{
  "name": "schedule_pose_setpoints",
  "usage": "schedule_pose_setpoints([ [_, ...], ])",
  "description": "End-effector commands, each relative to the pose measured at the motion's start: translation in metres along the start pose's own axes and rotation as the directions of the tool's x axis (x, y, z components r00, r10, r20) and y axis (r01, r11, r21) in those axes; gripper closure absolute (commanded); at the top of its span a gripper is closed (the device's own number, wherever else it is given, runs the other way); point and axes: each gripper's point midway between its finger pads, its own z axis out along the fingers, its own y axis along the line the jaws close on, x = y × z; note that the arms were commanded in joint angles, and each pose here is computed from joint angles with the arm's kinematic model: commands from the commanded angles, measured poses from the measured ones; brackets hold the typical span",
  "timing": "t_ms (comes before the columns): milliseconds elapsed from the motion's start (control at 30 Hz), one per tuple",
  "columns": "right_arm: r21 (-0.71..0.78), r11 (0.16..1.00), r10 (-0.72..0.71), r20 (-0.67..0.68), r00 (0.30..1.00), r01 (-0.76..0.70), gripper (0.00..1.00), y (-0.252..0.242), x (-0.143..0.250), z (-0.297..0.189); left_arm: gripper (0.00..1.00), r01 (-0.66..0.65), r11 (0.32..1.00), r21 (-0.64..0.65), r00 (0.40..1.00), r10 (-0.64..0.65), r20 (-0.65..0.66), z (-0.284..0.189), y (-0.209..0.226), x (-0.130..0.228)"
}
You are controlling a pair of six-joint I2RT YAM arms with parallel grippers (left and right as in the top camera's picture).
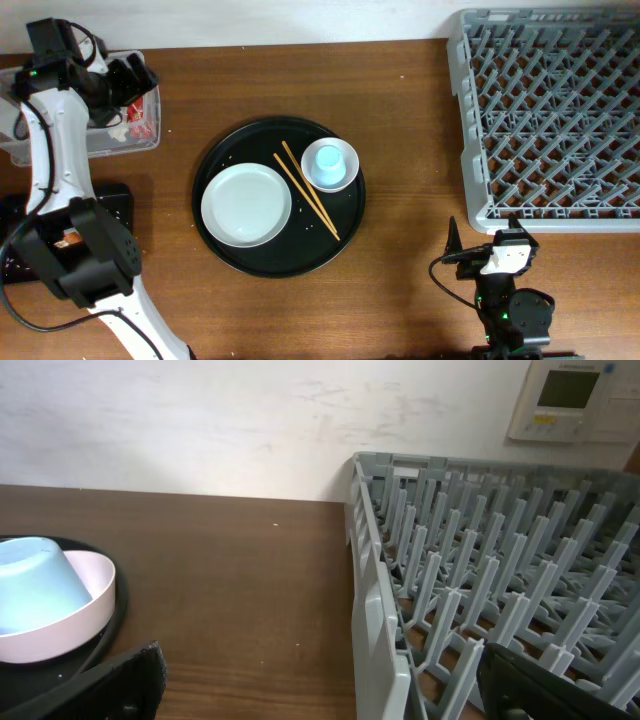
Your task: Sort waste into correct bins and load items into the dishwasher rack
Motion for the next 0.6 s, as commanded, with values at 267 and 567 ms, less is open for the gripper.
schedule_pose_setpoints([
  [267,0.002,1.0,0.007,-0.006,1.0,-0.007,0.02,0.0,0.003,0.0,0.01,-0.04,0.993,0.112,0.982,0.059,-0.177,-0.071,-0.082,0.074],
  [567,0.002,1.0,0.007,-0.006,1.0,-0.007,0.02,0.0,0.003,0.0,0.01,-0.335,0.942,-0.018,0.904,0.315,-0.29,-0.074,-0.152,0.165],
])
